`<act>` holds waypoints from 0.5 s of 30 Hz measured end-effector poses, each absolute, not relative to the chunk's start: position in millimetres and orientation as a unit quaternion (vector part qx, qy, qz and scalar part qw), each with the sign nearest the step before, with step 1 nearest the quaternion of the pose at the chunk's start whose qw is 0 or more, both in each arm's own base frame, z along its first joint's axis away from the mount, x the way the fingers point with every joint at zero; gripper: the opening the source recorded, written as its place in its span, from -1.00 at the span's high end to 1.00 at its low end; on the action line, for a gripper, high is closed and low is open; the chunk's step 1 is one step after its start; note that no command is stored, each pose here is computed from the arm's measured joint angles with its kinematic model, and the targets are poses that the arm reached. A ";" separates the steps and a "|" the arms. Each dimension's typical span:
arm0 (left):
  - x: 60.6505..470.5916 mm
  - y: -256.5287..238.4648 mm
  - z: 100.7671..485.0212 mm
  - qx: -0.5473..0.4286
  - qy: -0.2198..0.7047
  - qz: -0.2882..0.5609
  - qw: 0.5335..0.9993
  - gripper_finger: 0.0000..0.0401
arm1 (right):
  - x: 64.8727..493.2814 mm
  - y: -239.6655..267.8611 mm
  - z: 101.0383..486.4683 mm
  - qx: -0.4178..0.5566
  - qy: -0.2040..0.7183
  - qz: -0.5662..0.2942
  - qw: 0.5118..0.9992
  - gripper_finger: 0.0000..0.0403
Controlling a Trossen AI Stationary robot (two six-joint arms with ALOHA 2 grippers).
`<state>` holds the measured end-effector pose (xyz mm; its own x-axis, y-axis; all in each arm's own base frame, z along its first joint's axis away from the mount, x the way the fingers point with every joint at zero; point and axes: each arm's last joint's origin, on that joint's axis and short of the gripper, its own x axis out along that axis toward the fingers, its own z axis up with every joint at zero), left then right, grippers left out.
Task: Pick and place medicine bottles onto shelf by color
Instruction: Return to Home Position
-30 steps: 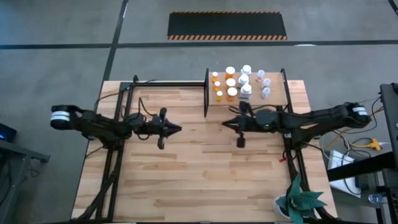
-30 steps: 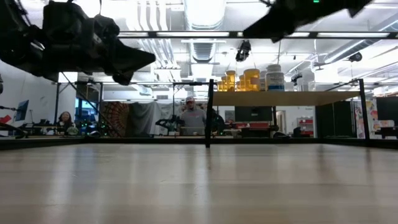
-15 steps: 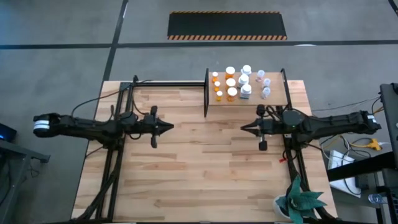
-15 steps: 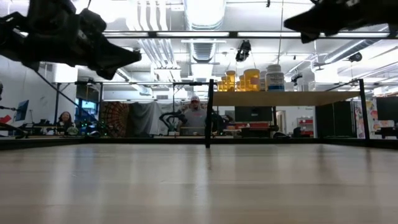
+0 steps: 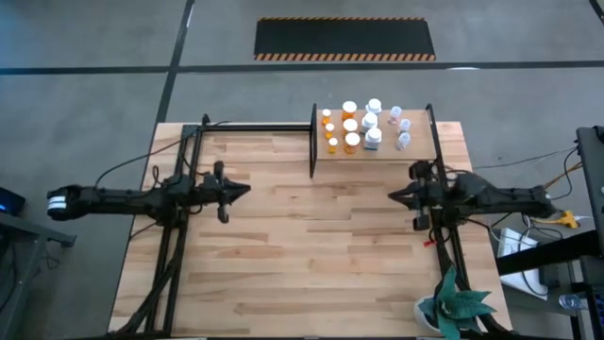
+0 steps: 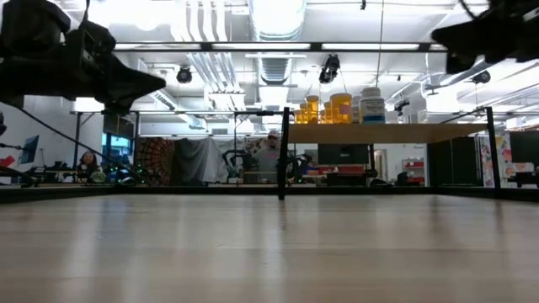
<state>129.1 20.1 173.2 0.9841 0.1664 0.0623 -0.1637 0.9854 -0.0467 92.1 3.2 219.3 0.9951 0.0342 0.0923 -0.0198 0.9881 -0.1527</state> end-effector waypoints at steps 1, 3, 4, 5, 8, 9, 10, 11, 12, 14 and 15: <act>127.7 20.6 173.2 -0.021 -0.032 0.087 0.995 0.96 | 88.5 3.0 217.7 -0.074 -0.050 0.013 0.996 0.96; 125.4 21.9 171.8 -0.021 -0.024 0.099 0.995 0.96 | 83.0 2.4 215.2 -0.073 -0.054 0.009 0.996 0.96; 124.3 22.4 171.7 -0.022 -0.022 0.103 0.994 0.96 | 82.7 2.1 217.5 -0.073 -0.063 0.004 0.995 0.96; 123.2 23.1 170.4 -0.022 -0.015 0.108 0.994 0.96 | 83.0 1.6 215.7 -0.073 -0.056 -0.001 0.996 0.96; 118.6 24.6 169.2 -0.022 -0.008 0.128 0.992 0.96 | 87.3 0.0 210.8 -0.076 -0.043 -0.022 0.996 0.96; 116.8 24.8 169.4 -0.022 -0.009 0.132 0.991 0.96 | 88.0 -0.4 208.9 -0.073 -0.046 -0.025 0.996 0.96; 115.5 25.0 169.6 -0.022 -0.009 0.137 0.990 0.96 | 88.6 -0.6 204.7 -0.074 -0.042 -0.025 0.996 0.96; 114.3 25.3 169.2 -0.022 -0.007 0.141 0.990 0.96 | 89.2 -0.9 202.5 -0.074 -0.045 -0.027 0.996 0.96; 112.9 25.3 169.2 -0.023 -0.008 0.144 0.989 0.96 | 89.0 -1.1 201.3 -0.074 -0.052 -0.029 0.995 0.96; 110.2 24.9 170.3 -0.022 -0.015 0.146 0.989 0.96 | 91.0 -2.0 194.6 -0.076 -0.050 -0.033 0.995 0.96; 109.0 24.7 170.2 -0.022 -0.015 0.147 0.989 0.96 | 91.8 -2.5 193.0 -0.076 -0.055 -0.037 0.995 0.96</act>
